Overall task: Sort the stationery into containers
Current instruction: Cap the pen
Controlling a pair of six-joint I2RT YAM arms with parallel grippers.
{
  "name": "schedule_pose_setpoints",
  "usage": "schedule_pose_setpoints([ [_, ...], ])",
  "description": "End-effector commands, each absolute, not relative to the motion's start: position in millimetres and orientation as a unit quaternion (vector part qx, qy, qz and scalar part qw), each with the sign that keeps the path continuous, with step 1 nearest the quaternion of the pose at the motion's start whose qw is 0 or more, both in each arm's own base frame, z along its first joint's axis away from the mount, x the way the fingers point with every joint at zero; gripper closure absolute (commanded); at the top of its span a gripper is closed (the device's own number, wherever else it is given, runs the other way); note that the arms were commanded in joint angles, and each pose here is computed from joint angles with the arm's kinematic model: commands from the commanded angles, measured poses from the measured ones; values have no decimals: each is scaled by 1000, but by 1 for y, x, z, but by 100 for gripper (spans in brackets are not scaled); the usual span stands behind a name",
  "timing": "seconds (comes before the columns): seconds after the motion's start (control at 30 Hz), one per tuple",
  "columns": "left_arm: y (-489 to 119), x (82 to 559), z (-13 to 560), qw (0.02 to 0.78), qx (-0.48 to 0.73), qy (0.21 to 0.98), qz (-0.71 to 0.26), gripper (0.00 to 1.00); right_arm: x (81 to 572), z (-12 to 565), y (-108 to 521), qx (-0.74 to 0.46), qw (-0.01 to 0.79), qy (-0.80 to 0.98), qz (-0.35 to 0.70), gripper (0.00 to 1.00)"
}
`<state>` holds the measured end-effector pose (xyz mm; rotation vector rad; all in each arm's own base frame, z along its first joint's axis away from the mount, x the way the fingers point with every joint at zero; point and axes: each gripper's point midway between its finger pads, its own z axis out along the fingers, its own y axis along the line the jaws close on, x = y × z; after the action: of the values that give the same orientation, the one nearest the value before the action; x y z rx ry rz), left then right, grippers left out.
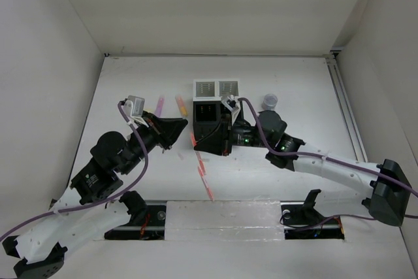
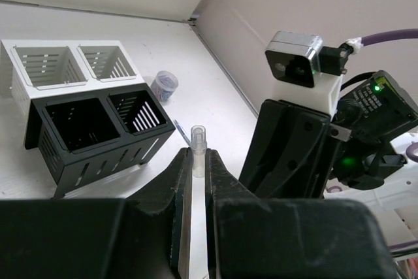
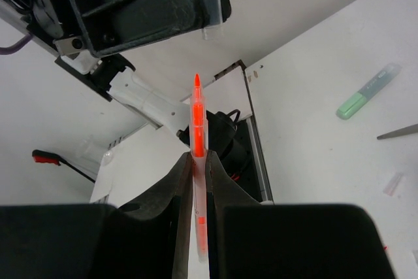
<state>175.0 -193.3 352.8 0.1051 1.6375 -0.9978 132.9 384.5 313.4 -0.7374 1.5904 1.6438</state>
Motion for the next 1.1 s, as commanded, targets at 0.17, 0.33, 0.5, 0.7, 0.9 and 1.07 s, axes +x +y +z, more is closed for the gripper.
schedule_pose_setpoints([
  [0.17,-189,174,370,592,30,672,-444,100,134,350,392,-301,399,564,657,100],
  [0.33,-190,175,368,590,31,675,-442,100,135,348,394,-301,399,564,657,100],
  [0.5,-196,178,362,583,36,683,-439,100,137,346,397,-301,397,568,656,100],
  [0.7,-198,175,362,579,43,683,-444,100,142,350,398,-296,408,566,652,100],
  [0.9,-198,175,362,579,43,683,-444,100,143,347,399,-296,406,569,651,100],
  [1.07,-196,174,364,581,42,679,-446,100,143,351,399,-296,408,566,652,100],
])
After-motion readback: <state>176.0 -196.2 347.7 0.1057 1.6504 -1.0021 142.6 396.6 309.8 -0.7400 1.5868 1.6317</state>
